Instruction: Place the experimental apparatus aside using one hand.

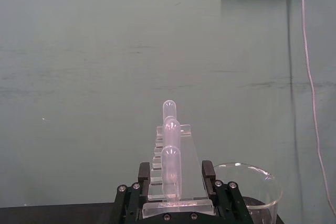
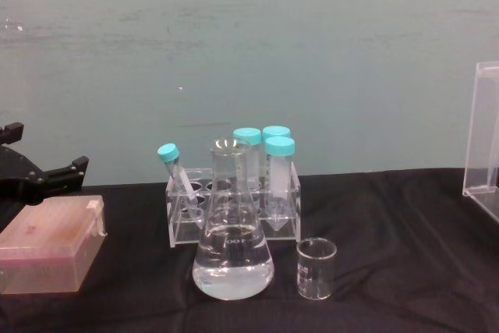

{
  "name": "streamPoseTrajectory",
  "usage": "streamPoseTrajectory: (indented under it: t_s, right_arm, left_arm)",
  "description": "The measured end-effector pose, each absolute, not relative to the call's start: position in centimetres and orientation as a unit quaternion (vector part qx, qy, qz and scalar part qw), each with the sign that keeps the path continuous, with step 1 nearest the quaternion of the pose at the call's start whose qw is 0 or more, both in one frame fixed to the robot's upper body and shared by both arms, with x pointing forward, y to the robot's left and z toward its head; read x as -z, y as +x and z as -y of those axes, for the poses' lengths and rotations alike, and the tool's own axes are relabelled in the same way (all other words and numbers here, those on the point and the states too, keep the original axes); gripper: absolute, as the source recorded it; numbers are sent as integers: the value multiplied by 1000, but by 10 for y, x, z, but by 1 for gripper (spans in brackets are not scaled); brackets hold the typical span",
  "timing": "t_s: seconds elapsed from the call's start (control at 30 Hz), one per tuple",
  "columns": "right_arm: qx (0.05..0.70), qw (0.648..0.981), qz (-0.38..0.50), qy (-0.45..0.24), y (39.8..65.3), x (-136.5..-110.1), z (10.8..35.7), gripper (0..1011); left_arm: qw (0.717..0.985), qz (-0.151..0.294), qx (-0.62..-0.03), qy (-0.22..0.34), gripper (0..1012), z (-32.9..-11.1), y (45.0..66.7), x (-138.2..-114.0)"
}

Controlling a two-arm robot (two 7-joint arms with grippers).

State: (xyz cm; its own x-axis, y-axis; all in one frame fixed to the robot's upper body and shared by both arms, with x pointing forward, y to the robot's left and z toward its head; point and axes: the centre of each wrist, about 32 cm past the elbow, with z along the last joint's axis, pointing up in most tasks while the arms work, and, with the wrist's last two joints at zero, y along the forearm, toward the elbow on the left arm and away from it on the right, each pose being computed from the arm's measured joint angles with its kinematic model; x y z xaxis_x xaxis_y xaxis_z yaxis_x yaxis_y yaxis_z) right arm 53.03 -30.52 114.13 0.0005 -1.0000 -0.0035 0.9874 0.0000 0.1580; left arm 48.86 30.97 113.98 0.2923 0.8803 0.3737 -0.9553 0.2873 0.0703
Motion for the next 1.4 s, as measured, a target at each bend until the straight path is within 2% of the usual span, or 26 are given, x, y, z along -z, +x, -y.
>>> streamPoseTrajectory:
  t_s: [0.3, 0.37, 0.5, 0.53, 0.6, 0.83, 1.4]
  right_arm:
    - [705, 705, 55, 57, 530, -1141, 305, 599]
    - [705, 705, 54, 57, 530, -1141, 305, 626]
    - [705, 705, 54, 56, 530, -1141, 305, 762]
    - [705, 705, 54, 56, 530, -1141, 305, 762]
    - [705, 705, 54, 56, 530, -1141, 305, 854]
    - [705, 705, 54, 57, 530, -1141, 305, 995]
    - [705, 705, 55, 57, 530, -1141, 305, 1003]
  left_arm:
    - [791, 132, -580, 142, 1000, -310, 489, -1140]
    - [791, 132, -580, 141, 1000, -310, 489, -1140]
    - [791, 132, -580, 141, 1000, -310, 489, -1140]
    - [791, 132, -580, 141, 1000, -310, 489, -1140]
    - [791, 132, -580, 141, 1000, -310, 489, -1140]
    - [791, 132, -580, 141, 1000, -310, 489, -1140]
    - [791, 132, -580, 141, 1000, -310, 489, -1140]
